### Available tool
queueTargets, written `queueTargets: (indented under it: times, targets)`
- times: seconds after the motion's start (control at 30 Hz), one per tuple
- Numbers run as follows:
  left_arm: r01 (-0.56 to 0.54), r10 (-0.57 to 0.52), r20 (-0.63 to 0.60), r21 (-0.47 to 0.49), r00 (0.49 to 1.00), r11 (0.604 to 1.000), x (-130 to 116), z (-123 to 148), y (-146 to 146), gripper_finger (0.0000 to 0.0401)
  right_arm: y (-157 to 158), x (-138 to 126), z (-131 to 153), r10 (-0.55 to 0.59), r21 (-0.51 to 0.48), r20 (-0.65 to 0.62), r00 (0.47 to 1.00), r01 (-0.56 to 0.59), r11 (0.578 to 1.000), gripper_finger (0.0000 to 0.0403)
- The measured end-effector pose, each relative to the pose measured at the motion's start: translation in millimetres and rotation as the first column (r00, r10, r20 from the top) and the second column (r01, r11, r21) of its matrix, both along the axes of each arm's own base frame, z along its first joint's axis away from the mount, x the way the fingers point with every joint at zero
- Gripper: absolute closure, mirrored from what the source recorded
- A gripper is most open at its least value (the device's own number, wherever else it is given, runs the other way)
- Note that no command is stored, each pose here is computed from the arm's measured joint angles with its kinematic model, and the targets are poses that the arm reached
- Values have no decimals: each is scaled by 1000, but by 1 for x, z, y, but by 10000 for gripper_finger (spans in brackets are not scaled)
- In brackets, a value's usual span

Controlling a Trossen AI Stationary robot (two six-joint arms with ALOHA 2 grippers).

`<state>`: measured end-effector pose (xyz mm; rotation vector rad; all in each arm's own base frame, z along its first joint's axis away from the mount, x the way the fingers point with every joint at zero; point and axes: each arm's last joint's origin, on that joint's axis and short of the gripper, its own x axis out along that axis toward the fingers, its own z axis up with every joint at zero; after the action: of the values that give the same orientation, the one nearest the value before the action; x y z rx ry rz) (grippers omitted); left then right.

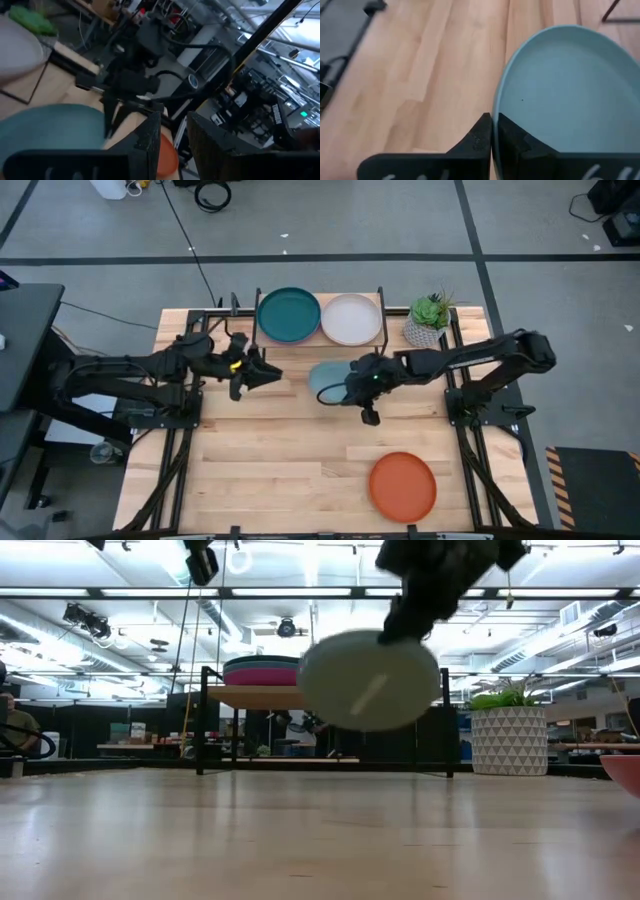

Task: Place and stack plates onto a shelf
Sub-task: Stack the light blue plate on top of the gray plate on the shelf

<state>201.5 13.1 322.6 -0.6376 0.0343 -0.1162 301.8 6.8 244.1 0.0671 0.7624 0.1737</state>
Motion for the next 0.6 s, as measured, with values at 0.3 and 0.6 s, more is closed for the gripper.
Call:
queueTargets:
  times: [0.3,0.6]
  targets:
    - [-8,18,105,-96,994,995,-5,13,3,299,6,-1,85,110,153,162,981,-135,979,383]
    - [-70,81,276,-49,958,996,-10,29,16,299,-19,-8,155,101,18,289,952,-111,994,381]
